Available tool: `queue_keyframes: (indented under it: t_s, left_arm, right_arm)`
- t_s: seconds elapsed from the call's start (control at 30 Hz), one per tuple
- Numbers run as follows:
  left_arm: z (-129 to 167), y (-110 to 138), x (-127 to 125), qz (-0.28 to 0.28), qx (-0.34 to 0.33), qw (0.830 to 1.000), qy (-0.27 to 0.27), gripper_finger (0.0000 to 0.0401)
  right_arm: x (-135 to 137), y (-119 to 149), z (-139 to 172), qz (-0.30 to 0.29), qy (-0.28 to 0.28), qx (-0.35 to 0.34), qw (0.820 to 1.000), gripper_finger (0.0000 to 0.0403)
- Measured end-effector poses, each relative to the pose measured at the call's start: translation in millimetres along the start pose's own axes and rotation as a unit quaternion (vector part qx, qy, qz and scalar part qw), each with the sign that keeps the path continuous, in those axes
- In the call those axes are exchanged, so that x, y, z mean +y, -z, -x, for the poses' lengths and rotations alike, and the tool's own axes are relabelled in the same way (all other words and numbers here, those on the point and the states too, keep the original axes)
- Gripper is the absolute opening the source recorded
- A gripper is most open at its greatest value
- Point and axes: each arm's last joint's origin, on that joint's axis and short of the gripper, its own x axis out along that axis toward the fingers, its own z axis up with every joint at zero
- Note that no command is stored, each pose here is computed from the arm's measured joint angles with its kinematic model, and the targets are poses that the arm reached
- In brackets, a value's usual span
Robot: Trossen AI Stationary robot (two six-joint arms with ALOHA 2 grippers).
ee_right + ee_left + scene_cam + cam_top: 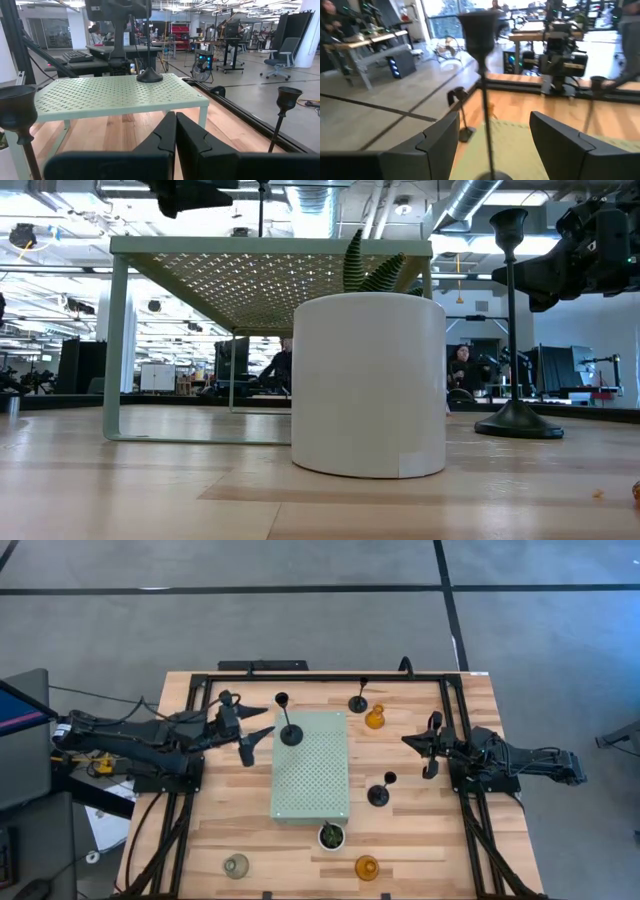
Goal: Pick & Place candle stick holders
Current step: Put the bottom black candle holder on the shelf
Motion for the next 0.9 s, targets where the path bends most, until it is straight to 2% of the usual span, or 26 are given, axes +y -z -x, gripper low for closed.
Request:
queue_keyframes:
  t_s: [0.23, 0.47, 0.9]
  left_arm:
    - [16, -1, -5, 0.014, 0.001, 0.997, 0.072, 0.0222]
    - [19, 0, -16, 0.012, 0.003, 0.990, 0.140, 0.0182]
    - [-6, 22, -45, -0.036, 0.080, 0.983, 0.161, 0.0076]
  right_arm:
    - [0, 0, 0, 0.000, 0.000, 0.000, 1.000, 0.0000]
    - [0, 0, 0, 0.000, 0.000, 0.000, 1.000, 0.0000]
    - [0, 0, 0, 0.000, 0.000, 0.000, 1.000, 0.0000]
